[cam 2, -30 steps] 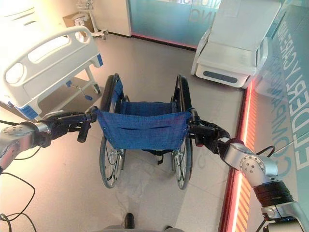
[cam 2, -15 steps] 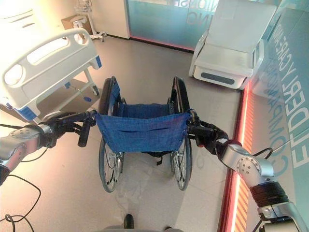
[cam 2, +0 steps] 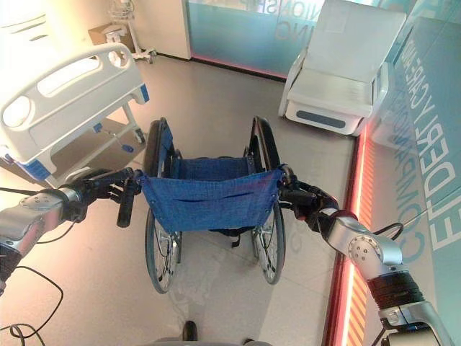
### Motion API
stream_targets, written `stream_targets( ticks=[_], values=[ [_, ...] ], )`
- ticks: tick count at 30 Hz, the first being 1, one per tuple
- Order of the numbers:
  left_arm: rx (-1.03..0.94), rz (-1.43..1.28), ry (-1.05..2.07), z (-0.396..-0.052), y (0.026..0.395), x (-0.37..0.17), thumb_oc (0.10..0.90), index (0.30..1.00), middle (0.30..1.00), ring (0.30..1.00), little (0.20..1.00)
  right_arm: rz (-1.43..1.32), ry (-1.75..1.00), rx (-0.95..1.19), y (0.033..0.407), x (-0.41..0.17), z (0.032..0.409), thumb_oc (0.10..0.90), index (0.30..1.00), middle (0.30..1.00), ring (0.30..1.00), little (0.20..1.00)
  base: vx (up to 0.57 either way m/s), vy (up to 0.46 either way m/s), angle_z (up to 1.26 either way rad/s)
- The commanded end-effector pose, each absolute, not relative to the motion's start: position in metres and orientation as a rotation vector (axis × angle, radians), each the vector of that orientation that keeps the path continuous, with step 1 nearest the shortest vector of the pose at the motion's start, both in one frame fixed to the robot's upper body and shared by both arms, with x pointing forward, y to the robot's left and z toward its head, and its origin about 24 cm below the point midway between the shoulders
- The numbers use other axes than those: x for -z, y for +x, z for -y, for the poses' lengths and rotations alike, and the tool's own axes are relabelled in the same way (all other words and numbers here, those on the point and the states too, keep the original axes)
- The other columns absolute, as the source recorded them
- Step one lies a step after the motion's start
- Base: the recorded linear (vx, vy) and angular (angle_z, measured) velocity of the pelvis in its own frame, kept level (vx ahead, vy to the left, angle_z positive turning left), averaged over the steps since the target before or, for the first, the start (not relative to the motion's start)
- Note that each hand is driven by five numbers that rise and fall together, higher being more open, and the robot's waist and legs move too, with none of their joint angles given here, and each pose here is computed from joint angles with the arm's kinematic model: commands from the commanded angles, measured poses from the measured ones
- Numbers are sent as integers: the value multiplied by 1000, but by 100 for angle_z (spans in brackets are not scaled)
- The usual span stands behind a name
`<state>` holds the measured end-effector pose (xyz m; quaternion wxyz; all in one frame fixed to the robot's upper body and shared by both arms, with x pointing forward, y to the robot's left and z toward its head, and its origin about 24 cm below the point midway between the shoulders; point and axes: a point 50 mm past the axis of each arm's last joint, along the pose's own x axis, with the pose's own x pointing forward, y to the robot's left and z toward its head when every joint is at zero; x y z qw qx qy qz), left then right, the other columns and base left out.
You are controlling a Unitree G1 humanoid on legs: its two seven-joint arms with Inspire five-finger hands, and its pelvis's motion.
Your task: Push the wheelchair next to the bed
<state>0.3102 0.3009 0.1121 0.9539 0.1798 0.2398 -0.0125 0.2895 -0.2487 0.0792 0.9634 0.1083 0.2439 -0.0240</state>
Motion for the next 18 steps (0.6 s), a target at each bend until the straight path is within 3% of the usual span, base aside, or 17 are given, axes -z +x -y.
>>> stream_targets(
  ticks=[1,18],
  values=[
    [449,-251,162,-206,334,-148,800,900,900,900,900,-357,309,-321,308,-111,169,400,300,300,300,300,0,0,0],
    [318,-138,-56,-220,319,-177,800,900,900,900,900,-332,317,-254,308,-119,191,400,300,300,300,300,0,0,0]
  ],
)
